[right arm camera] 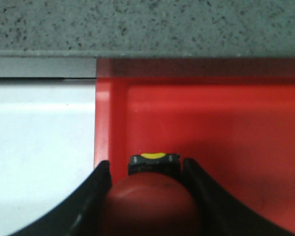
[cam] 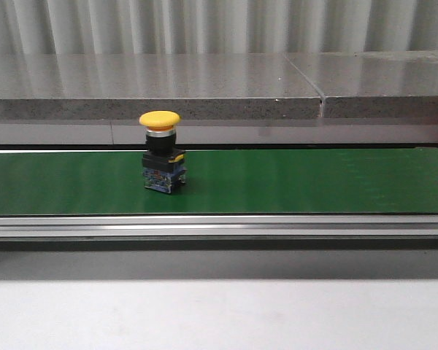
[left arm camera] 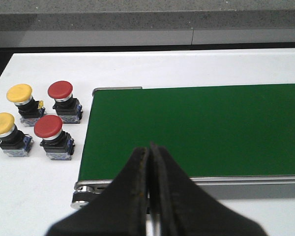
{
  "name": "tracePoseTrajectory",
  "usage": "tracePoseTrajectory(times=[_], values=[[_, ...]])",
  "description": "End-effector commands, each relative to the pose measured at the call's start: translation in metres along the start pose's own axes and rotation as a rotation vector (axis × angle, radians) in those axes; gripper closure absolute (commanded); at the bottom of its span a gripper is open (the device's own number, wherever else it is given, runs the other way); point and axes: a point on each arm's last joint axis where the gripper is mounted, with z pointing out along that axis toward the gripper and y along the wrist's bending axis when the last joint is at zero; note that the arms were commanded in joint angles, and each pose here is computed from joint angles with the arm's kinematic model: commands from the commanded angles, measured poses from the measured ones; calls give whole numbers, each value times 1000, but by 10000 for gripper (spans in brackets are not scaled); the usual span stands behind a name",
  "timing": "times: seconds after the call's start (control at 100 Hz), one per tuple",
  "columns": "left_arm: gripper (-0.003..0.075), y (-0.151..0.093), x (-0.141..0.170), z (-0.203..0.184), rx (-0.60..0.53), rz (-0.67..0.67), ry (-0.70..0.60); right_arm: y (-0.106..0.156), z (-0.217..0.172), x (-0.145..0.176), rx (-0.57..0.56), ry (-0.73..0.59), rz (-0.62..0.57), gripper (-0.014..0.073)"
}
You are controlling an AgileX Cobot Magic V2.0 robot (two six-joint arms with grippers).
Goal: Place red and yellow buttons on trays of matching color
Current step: 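Lower the red button into the red tray and open the right gripper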
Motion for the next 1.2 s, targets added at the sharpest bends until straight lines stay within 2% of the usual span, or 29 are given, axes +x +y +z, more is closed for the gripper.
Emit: tracePoseTrajectory(times=[0.0, 0.32, 0.58, 0.65, 0.72, 0.84, 0.96, 1.08, 1.12, 1.19], values=[[740, -1, -14, -5, 3, 0, -93, -3, -29, -24, 25, -126, -5, 660], [740, -1, -14, -5, 3, 0, -95, -8, 3, -13, 18, -70, 6, 660], [740, -1, -14, -5, 3, 0, -95, -7, 4, -12, 15, -62, 6, 659], [740, -1, -14, -5, 3, 0, -95, -7, 4, -12, 15, -61, 6, 635], [740, -1, -14, -5, 3, 0, -95, -7, 4, -12, 15, -60, 6, 570], [740, -1, -14, -5, 3, 0, -95, -7, 4, -12, 15, -60, 6, 397], [740, -1, -14, -5, 3, 0, -95, -8, 4, -13, 17, -67, 6, 150], [740, -1, -14, -5, 3, 0, -95, -8, 2, -15, 22, -84, 5, -43], [740, -1, -14, -5, 3, 0, -95, -8, 0, -16, 25, -93, 5, -73], [740, -1, -14, -5, 3, 0, -95, -8, -5, -18, 28, -107, 3, -58]])
